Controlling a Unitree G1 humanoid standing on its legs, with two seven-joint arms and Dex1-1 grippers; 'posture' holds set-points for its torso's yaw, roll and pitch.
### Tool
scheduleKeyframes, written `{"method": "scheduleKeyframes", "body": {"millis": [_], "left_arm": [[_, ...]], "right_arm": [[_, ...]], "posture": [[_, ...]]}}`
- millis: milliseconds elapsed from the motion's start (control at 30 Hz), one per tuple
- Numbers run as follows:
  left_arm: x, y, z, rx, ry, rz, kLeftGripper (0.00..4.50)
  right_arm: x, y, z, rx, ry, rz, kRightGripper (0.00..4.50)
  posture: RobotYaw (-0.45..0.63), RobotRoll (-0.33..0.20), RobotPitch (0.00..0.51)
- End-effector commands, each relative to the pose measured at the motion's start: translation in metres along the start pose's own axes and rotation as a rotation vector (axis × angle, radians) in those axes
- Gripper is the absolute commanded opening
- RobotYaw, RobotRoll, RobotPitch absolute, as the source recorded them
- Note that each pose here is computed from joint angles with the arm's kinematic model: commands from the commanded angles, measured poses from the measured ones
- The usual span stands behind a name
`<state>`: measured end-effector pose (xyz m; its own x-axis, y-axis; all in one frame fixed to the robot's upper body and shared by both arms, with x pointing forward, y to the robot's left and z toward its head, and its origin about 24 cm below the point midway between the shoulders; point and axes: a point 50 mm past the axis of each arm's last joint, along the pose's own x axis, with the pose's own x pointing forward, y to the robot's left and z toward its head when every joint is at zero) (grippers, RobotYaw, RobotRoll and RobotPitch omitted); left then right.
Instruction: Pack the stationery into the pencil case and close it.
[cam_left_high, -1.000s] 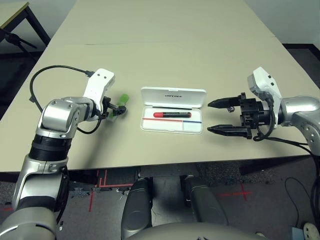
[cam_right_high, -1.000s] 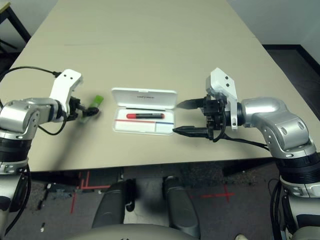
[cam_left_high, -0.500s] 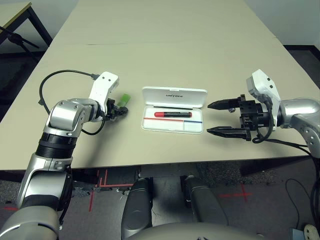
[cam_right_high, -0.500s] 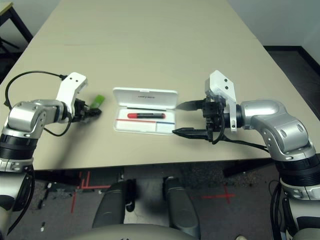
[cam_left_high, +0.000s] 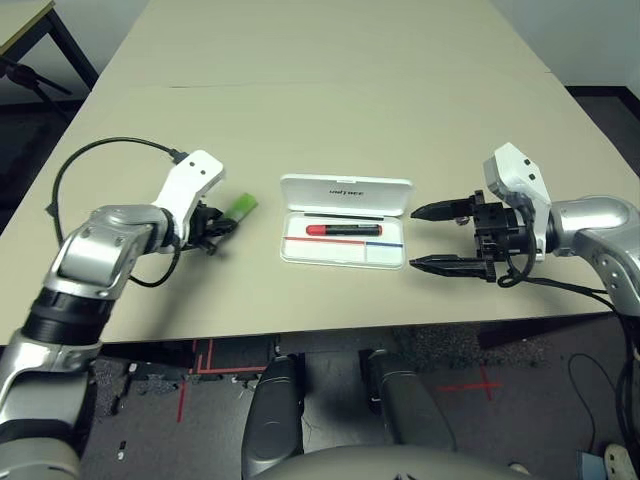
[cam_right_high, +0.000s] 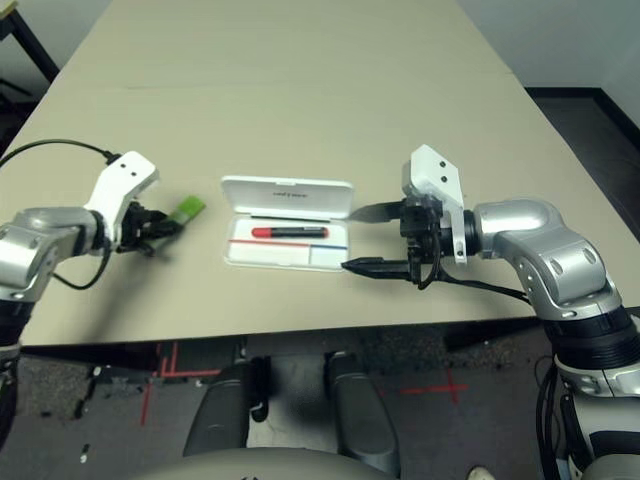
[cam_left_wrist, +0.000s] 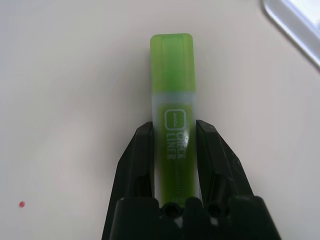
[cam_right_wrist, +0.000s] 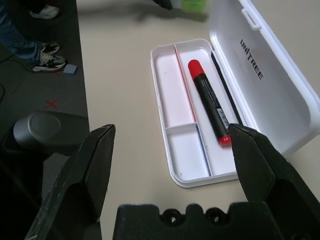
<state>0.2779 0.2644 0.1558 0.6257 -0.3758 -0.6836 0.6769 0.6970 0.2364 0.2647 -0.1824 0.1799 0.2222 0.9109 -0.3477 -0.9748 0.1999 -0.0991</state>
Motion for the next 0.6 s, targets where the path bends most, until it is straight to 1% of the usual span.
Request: {"method": "scheduleKeyframes", "body": {"millis": [33,133,300,433,600], "left_arm": [[-0.016,-0.009,0.007,0.128,-0.066,-0.129,1.08],[-0.022,-0.025,0.015,0.22,-0.135,-0.262,1.08],[-0.02,-0.041,0.029,0.312,-0.183,-0.339,1.08],[-0.011,-0.048,0.044,0.401,-0.216,-0.36,1.08],[0.013,-0.064,0.064,0.525,-0.253,-0.427,1.08]], "right_arm": [[0.001,-0.002,-0.004,0.0,0.015,0.008,4.5],[0.001,-0.003,-0.005,-0.002,0.018,0.007,4.5],[0.002,-0.005,-0.007,-0.002,0.019,0.01,4.5],[0.002,-0.006,-0.008,-0.002,0.024,0.013,4.5],[0.003,-0.007,-0.011,-0.004,0.035,0.015,4.5]], "posture": [[-0.02,0.0,0.18],[-0.02,0.0,0.178],[-0.01,0.0,0.175],[-0.01,0.0,0.174],[-0.01,0.0,0.169]]}}
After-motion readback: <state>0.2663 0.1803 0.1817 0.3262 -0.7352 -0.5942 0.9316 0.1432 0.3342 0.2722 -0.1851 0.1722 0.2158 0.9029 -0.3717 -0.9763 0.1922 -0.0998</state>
